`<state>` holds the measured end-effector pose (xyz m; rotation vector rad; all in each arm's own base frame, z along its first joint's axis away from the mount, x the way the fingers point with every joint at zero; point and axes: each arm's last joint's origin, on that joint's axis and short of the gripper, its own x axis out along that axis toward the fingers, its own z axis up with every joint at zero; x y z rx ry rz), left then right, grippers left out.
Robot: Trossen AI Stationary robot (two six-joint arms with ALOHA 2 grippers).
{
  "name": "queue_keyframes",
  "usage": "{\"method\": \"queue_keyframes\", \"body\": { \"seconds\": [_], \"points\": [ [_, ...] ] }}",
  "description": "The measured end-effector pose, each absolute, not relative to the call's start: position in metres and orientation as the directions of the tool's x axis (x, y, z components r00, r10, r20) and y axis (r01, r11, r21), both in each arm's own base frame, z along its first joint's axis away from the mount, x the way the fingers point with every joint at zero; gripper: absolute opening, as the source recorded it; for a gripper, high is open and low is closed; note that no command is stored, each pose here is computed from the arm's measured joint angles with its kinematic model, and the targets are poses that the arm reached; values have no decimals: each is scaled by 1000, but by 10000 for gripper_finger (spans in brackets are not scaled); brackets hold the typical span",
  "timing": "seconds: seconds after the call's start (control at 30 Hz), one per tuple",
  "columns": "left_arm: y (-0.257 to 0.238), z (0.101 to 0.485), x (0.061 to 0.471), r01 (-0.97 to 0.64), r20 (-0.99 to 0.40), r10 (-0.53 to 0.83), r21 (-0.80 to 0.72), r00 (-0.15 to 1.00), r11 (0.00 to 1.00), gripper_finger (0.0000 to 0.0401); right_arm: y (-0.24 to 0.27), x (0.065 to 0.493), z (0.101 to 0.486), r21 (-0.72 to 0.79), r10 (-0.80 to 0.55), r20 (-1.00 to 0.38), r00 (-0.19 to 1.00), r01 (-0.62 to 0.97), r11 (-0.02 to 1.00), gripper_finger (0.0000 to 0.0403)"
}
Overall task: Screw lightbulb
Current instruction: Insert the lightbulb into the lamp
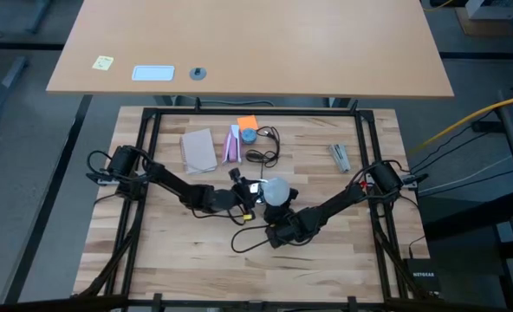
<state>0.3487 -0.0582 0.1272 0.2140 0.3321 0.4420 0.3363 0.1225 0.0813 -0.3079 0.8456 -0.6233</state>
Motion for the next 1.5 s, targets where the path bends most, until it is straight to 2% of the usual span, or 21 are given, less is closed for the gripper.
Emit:
{"method": "queue_keyframes", "body": {
  "seconds": [0.17,0.3,0.5,0.63,0.97,1.23,1.5],
  "points": [
    [-61,136,355,-403,-238,469,280,850,872,233,122,336,81,-488,-624,-600,501,388,782,167],
    [-61,136,356,-403,-240,475,294,847,867,251,122,336,81,-488,-624,-600,501,388,782,167],
    [-62,137,357,-336,-233,430,354,872,873,255,122,336,81,-488,-624,-600,501,388,782,167],
    [-62,138,358,-286,-231,372,335,899,898,256,122,336,81,-488,-624,-600,501,388,782,167],
    [-46,138,361,-290,-237,376,331,896,898,256,123,336,81,-488,-623,-600,502,388,782,167],
    [-42,138,362,-262,-242,353,339,904,904,231,123,336,81,-488,-623,-600,502,389,782,167],
    [-52,138,361,-205,-239,329,427,914,881,171,123,336,83,-485,-622,-600,504,390,783,167]
  ]
}}
